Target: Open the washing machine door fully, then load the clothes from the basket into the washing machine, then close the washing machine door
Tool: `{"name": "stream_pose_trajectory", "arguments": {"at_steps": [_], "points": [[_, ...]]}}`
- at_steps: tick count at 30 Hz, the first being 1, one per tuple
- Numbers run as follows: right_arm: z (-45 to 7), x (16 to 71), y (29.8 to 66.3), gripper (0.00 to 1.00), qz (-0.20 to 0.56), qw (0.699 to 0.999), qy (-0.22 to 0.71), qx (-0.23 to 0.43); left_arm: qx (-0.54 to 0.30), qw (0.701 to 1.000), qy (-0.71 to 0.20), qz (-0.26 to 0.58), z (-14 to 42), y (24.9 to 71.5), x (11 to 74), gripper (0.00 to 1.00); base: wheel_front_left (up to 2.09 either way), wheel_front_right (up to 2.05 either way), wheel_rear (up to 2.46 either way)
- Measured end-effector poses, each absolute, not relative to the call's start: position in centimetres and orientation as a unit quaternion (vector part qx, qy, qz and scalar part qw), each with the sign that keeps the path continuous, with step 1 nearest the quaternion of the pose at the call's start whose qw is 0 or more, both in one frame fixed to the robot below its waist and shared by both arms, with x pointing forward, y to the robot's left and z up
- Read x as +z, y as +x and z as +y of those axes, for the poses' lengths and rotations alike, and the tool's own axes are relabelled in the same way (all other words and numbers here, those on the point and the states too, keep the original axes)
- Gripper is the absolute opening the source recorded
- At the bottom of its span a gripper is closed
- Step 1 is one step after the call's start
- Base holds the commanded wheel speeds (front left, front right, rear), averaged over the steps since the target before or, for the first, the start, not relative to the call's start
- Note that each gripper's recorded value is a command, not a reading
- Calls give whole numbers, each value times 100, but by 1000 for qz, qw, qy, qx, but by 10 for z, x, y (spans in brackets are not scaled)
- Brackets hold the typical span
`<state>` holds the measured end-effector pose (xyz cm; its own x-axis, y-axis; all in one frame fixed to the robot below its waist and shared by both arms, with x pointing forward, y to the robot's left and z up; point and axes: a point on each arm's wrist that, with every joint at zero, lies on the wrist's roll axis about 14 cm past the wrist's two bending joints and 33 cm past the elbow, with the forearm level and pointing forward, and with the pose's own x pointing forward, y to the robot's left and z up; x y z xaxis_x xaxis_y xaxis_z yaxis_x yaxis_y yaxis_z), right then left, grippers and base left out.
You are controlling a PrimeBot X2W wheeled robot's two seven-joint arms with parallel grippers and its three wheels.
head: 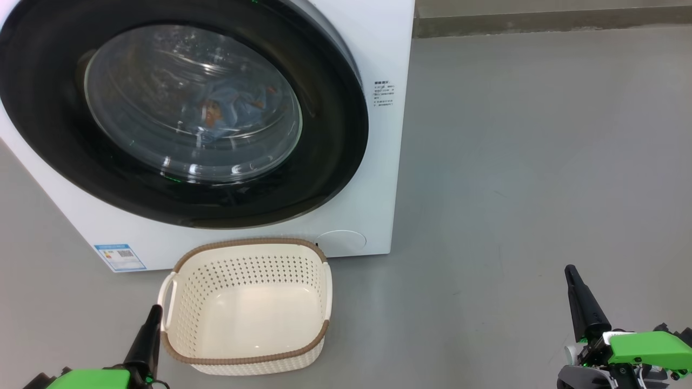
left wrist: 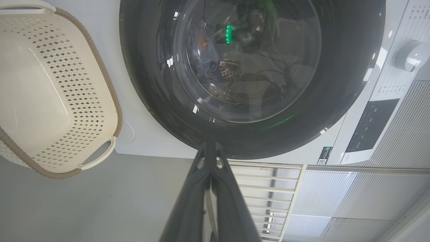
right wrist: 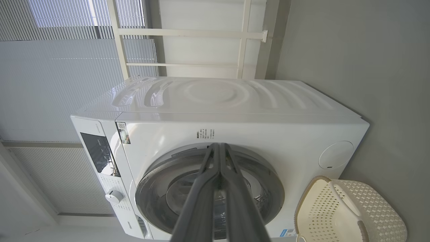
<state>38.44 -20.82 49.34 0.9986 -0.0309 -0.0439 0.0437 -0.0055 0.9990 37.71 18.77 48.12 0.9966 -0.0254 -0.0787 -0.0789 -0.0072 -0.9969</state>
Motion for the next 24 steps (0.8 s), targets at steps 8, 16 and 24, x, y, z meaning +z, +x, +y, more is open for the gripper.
{"name": "stream_pose_trajectory", "arguments": {"at_steps": [8,16,24], "points": [[-208,493,384,0,5,705,709,-26,19,704,-709,37,188,377,481,0,0,0,0],[-208,493,384,0,5,705,709,-27,19,703,-710,37,188,377,481,0,0,0,0],[-208,493,384,0,4,705,709,-27,19,703,-710,37,188,377,481,0,0,0,0]]}}
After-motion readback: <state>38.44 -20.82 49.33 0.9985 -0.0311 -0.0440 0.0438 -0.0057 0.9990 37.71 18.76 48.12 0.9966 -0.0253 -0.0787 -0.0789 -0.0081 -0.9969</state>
